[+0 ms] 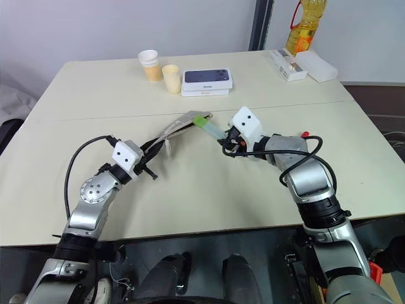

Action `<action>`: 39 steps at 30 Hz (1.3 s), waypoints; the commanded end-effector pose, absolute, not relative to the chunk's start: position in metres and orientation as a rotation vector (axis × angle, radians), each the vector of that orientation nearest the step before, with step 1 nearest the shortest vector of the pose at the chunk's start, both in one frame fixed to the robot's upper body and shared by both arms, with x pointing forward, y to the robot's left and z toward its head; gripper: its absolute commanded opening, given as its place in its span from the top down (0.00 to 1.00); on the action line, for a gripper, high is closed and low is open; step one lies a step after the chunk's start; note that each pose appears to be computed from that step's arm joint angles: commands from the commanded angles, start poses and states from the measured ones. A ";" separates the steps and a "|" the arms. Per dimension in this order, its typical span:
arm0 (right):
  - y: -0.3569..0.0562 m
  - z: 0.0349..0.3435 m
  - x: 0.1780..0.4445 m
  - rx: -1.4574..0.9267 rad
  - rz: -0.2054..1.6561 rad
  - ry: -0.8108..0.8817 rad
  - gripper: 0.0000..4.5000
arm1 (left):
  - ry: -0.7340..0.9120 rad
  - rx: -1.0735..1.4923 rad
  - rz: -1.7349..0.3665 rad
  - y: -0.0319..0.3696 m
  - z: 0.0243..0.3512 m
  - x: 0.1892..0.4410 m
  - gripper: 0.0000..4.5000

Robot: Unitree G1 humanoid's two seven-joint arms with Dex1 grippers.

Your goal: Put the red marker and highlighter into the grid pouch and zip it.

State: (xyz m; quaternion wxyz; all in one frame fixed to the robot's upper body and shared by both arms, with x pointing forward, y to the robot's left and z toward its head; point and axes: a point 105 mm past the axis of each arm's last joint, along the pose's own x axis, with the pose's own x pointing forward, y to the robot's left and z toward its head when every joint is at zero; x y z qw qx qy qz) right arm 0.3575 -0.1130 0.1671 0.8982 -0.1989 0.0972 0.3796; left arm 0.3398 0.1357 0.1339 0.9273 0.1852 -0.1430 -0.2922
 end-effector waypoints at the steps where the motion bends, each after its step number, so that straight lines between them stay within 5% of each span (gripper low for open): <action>1: -0.108 0.183 0.357 -0.441 0.798 0.148 0.81 | -0.365 0.381 -0.610 0.131 0.150 0.335 1.00; 13: -0.109 0.180 0.351 -0.490 0.815 0.164 0.81 | -0.384 0.426 -0.686 0.122 0.153 0.330 1.00; 23: -0.100 0.170 0.331 -0.871 0.973 0.192 0.81 | -0.390 0.624 -0.972 0.096 0.139 0.304 1.00; 30: -0.086 0.169 0.328 -0.890 1.013 0.161 0.81 | -0.387 0.645 -1.038 0.087 0.135 0.299 1.00; 31: -0.085 0.169 0.327 -0.884 1.016 0.162 0.59 | -0.385 0.645 -1.034 0.087 0.135 0.299 1.00; 36: -0.086 0.190 0.313 -0.787 1.033 0.053 0.07 | -0.371 0.614 -0.923 0.095 0.137 0.312 1.00; 39: -0.098 0.202 0.306 -0.669 1.021 0.040 0.07 | -0.364 0.593 -0.865 0.096 0.137 0.319 1.00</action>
